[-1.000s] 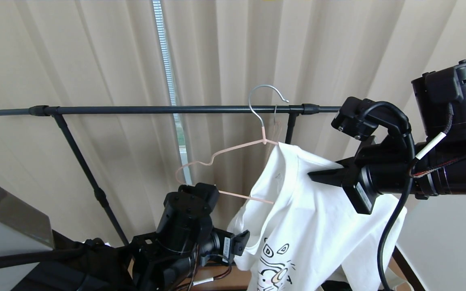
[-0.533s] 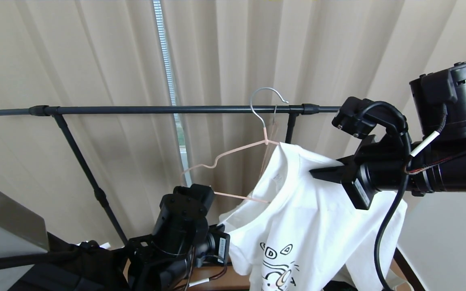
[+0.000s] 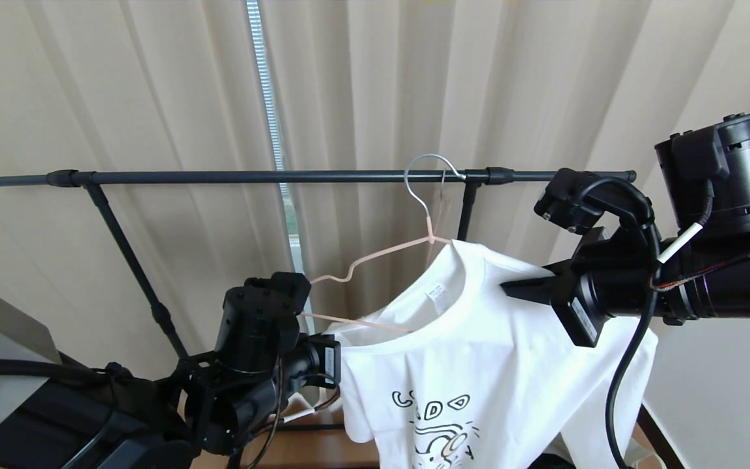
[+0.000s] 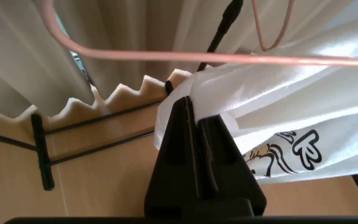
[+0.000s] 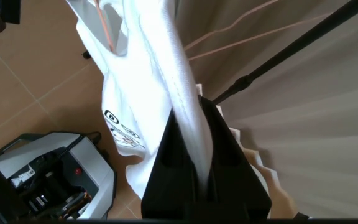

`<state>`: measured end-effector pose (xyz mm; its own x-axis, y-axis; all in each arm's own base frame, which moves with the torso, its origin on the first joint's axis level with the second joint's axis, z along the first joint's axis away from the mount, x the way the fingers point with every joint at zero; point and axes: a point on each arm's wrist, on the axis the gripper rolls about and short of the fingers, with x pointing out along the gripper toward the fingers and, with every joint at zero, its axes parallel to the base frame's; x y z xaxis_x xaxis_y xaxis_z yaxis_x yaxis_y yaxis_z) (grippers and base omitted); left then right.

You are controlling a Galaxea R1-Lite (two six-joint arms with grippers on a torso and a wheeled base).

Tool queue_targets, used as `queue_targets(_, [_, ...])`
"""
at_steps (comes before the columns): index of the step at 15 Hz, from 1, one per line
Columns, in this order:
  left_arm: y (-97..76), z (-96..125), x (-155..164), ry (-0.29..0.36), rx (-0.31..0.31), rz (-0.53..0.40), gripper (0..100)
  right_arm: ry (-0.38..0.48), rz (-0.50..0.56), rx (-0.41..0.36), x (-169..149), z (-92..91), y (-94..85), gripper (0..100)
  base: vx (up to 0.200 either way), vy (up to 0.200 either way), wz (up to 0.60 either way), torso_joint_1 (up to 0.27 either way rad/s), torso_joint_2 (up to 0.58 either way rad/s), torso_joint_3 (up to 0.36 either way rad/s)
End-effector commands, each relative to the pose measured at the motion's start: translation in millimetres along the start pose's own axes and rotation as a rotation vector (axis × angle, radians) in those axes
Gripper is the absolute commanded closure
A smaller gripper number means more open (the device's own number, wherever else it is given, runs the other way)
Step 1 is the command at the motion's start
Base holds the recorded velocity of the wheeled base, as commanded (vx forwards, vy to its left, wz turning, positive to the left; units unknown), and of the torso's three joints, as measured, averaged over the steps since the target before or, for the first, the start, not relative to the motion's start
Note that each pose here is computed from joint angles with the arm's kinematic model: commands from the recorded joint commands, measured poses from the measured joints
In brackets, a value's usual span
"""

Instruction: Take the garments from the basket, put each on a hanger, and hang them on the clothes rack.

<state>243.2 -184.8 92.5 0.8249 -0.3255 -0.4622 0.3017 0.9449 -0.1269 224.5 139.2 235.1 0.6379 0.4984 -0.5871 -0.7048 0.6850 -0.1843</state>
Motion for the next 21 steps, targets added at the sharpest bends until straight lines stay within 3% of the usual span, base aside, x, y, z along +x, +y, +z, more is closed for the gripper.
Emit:
queue_targets(1, [6.1, 3.9, 1.1, -0.02, -0.014, 0.016, 100, 0.003, -0.001, -0.001, 0.1, -0.9, 0.4, 100, 0.0, 0.0, 0.0, 0.0, 0.0, 0.0])
queue_targets(10, [27.2, 13.1, 7.1, -0.044, -0.043, 0.073, 100, 0.009, -0.025, 0.005, -5.0, -5.6, -5.6, 100, 0.0, 0.0, 0.0, 0.0, 0.0, 0.0])
queue_targets(21, [42.4, 26.7, 10.8, -0.085, -0.053, 0.114, 100, 0.041, -0.068, -0.066, -10.1, -18.2, -16.5, 100, 0.0, 0.0, 0.0, 0.0, 0.0, 0.0])
